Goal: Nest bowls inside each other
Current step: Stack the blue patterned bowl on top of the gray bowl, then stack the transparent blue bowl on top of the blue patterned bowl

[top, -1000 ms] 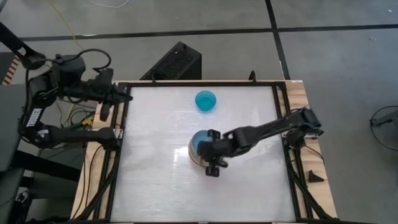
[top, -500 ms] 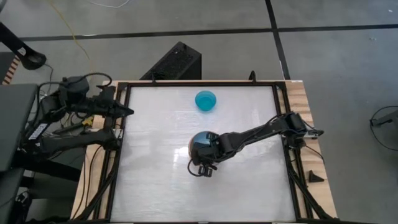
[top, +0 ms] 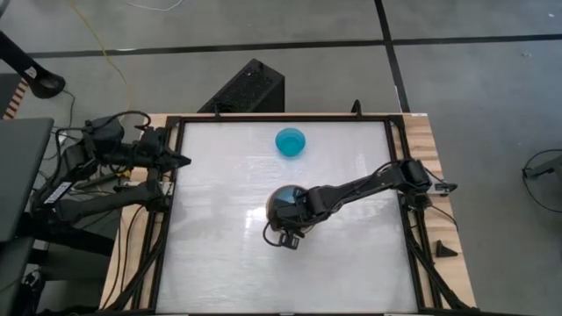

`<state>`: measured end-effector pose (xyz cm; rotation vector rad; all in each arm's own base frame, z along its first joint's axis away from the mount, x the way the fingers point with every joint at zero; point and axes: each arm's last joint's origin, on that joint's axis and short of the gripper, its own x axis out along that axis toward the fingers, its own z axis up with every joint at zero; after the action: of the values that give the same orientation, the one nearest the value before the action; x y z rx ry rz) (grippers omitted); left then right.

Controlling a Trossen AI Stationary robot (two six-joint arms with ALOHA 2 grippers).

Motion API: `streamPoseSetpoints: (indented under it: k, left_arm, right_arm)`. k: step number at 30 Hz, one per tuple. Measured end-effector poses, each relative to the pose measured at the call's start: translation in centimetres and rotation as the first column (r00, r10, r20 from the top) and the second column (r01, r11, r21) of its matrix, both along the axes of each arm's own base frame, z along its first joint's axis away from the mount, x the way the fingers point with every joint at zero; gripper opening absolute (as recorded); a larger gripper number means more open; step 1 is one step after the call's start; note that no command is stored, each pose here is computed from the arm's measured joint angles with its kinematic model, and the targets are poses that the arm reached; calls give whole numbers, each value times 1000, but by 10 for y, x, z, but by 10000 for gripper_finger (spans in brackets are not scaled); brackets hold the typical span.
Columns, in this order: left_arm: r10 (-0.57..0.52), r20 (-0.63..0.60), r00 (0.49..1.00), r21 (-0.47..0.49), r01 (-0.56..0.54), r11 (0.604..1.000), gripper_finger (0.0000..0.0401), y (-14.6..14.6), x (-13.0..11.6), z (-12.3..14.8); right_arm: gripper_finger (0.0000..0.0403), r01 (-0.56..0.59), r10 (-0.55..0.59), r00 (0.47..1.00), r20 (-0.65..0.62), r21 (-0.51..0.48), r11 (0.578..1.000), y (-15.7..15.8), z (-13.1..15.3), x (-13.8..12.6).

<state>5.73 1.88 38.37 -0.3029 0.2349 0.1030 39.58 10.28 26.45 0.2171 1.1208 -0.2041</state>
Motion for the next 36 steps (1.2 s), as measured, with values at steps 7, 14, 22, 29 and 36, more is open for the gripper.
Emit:
streamPoseSetpoints:
  k: [7,14,22,29,36]
  left_arm:
    - [-2,2,1000,8,2,1000,0,0,0,0]
    - [-20,4,1000,4,20,1000,0,-1,0,0]
    - [-47,4,999,-33,47,998,0,-1,2,-1]
    - [-91,-35,995,-106,87,991,0,4,13,-13]
    - [-105,-23,994,-170,100,980,0,9,24,-27]
  right_arm:
    - [86,21,-22,1000,10,45,999,-1,1,2]
    - [152,56,-59,998,28,95,994,0,2,4]
    - [196,93,-112,973,203,100,991,-3,28,5]
    - [192,165,-168,920,355,37,986,-43,67,-3]
    - [184,99,-119,913,391,71,993,-113,80,-1]
